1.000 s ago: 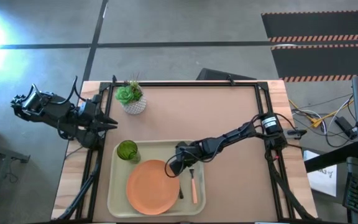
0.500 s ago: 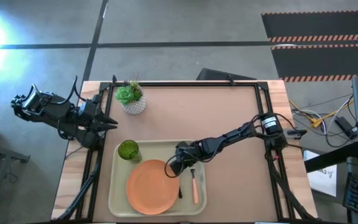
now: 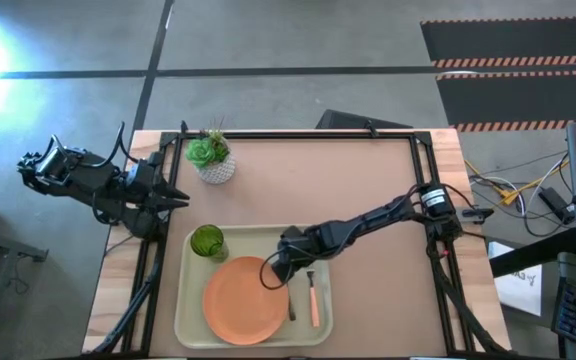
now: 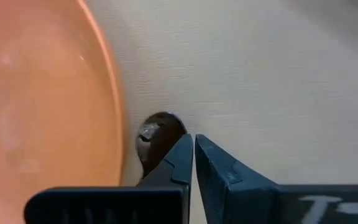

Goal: Pick and place plate/cup/fork/spoon on tray
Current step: Adjust the black spoon on the white tray

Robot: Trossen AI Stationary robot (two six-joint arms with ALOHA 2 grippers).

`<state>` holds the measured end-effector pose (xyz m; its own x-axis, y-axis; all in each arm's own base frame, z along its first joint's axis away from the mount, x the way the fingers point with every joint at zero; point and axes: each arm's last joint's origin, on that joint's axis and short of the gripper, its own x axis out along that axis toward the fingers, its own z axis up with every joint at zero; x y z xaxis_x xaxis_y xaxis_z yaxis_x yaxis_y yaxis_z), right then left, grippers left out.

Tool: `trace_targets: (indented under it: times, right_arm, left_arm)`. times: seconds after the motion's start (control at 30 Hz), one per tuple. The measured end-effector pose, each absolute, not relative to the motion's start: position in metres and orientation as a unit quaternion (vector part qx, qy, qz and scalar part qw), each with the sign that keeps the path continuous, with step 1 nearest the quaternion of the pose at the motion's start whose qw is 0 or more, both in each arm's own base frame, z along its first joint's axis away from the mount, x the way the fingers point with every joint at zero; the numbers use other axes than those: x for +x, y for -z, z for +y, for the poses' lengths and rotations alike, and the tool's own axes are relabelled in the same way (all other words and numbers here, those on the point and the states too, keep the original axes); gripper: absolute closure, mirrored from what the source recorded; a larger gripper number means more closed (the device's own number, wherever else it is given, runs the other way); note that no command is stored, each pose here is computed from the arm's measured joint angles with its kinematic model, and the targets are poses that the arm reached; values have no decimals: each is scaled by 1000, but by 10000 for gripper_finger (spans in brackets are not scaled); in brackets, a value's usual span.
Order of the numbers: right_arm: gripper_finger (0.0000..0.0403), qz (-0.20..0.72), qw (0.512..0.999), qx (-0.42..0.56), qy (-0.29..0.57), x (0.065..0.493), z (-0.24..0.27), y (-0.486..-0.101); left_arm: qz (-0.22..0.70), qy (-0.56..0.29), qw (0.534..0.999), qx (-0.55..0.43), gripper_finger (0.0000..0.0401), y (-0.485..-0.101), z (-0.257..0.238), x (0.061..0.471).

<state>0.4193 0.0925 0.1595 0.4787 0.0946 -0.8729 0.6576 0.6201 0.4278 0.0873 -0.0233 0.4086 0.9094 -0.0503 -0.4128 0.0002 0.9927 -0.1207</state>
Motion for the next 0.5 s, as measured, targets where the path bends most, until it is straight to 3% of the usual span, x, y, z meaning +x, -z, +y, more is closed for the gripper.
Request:
trace_targets:
  times: [0.5]
  right_arm:
    - [394, 490, 764, 374, 191, 420, 96, -173]
  left_arm:
    - [212, 13, 975, -59, 354, -409, -23, 87]
